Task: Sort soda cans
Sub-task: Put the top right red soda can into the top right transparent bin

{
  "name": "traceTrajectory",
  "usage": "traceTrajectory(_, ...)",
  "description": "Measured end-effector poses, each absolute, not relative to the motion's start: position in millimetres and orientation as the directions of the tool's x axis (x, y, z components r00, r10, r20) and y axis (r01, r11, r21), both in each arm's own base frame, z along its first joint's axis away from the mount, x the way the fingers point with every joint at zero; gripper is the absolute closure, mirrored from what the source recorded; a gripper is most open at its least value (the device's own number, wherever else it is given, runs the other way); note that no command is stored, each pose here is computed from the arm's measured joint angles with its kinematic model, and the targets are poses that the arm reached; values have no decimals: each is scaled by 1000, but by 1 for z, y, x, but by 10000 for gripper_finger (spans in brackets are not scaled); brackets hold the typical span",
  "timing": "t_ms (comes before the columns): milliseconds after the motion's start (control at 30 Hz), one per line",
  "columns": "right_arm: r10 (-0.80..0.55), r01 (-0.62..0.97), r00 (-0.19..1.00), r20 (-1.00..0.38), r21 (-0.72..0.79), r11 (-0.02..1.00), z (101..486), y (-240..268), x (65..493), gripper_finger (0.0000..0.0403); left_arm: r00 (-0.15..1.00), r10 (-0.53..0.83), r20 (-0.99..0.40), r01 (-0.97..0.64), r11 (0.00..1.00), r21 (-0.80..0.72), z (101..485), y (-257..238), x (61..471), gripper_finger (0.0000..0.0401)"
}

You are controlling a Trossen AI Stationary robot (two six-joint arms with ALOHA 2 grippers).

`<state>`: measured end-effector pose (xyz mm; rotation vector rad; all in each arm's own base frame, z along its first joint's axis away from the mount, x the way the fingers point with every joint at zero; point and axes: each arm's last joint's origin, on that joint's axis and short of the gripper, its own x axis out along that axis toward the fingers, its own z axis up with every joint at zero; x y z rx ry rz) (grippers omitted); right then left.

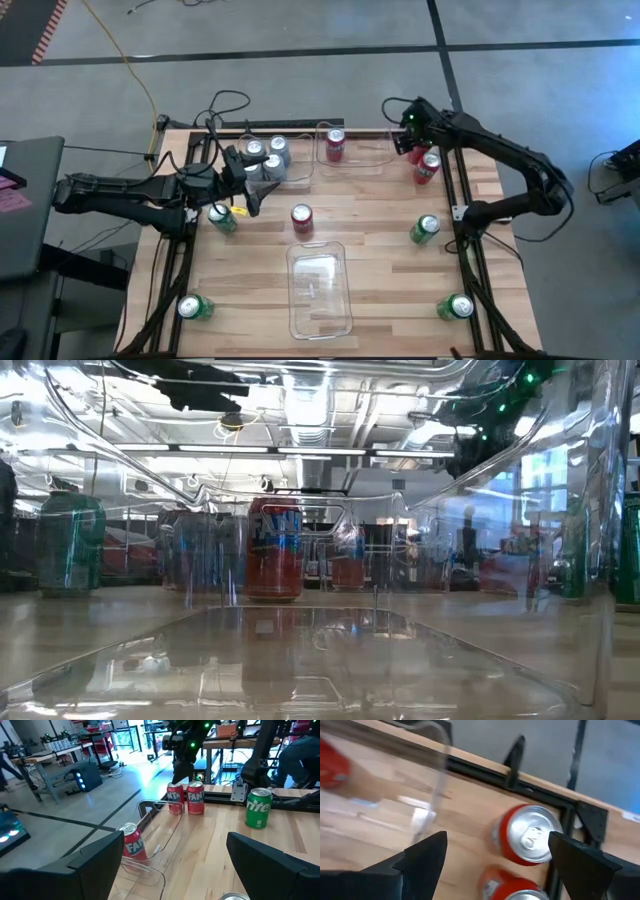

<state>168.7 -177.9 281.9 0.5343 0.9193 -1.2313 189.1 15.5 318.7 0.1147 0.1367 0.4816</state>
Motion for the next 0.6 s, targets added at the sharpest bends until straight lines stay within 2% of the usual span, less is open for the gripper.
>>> traceTrajectory(167,-472,966,-21,-881,-140,218,266,-198,155,40,877,468,-105,-452,880,147,319,15,189,56)
traceTrajectory(300,-384,964,-6,-923,-107,244,254,-211,150,40,877,469,-109,-451,879,155,318,15,189,56)
traceTrajectory(600,-357,960,-89,-930,-176,219,234,-233,146,40,876,469,-110,-450,878,163,318,15,189,56)
